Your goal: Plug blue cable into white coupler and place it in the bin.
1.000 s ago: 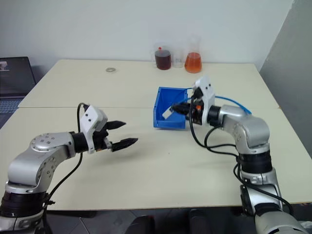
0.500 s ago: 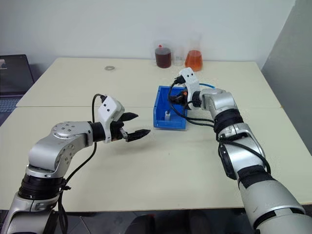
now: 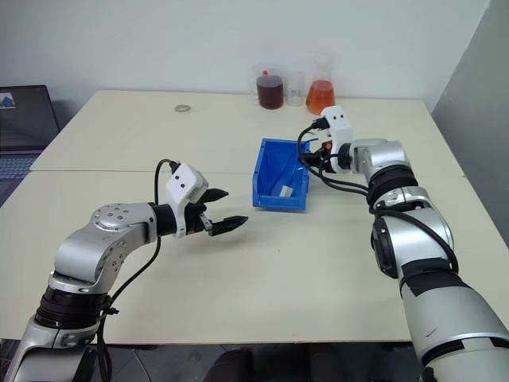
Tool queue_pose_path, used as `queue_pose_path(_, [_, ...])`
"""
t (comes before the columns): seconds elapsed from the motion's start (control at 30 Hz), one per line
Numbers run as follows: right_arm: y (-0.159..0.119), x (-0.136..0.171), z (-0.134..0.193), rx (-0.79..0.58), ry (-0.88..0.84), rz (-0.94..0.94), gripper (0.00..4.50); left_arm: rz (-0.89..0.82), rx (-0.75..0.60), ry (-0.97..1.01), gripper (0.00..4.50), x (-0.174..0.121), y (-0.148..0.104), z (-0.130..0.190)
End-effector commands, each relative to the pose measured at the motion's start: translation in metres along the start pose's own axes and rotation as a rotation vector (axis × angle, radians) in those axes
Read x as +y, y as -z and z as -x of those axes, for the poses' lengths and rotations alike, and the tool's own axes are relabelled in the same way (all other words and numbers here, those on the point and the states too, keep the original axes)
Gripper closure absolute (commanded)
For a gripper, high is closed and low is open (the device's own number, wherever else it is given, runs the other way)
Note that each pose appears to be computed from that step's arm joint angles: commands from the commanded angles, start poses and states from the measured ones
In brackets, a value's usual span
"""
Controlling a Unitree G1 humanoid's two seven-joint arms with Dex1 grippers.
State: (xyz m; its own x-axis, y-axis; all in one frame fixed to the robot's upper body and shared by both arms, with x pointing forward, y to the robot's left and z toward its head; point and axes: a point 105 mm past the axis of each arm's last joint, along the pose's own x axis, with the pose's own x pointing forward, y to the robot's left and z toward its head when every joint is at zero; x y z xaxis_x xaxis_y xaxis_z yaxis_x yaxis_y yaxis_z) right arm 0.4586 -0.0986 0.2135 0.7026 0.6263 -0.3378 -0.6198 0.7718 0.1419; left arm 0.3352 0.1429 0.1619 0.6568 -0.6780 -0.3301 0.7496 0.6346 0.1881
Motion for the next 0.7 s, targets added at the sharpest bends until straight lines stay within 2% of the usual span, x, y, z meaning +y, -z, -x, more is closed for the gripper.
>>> queue_pose_path(0.03, [-0.053, 0.032, 0.021, -0.154, -0.153, -0.019, 1.35, -0.04, -0.05, -0.062, 0.0, 0.01, -0.007, 0.009])
queue_pose_path(0.1, [-0.051, 0.04, 0.037, -0.175, -0.206, 0.018, 1.35, -0.032, -0.05, -0.09, 0.0, 0.015, -0.003, 0.014])
queue_pose_path(0.23, [-0.017, 0.026, 0.07, -0.191, -0.086, 0.237, 0.63, 0.014, -0.041, -0.163, 0.0, 0.029, 0.006, 0.025])
queue_pose_path(0.33, [-0.003, 0.024, 0.098, -0.294, -0.017, 0.365, 0.02, 0.004, -0.051, -0.233, 0.0, 0.038, 0.009, 0.038])
queue_pose_path(0.47, [0.02, 0.037, 0.14, -0.405, -0.025, 0.438, 0.02, 0.018, -0.047, -0.268, 0.0, 0.042, 0.017, 0.062])
queue_pose_path(0.6, [0.053, 0.039, 0.174, -0.348, -0.007, 0.474, 0.02, 0.026, -0.074, -0.324, 0.0, 0.051, 0.021, 0.088])
queue_pose_path(0.7, [0.069, 0.032, 0.187, -0.308, 0.028, 0.463, 0.02, 0.043, -0.117, -0.395, 0.0, 0.057, 0.02, 0.097])
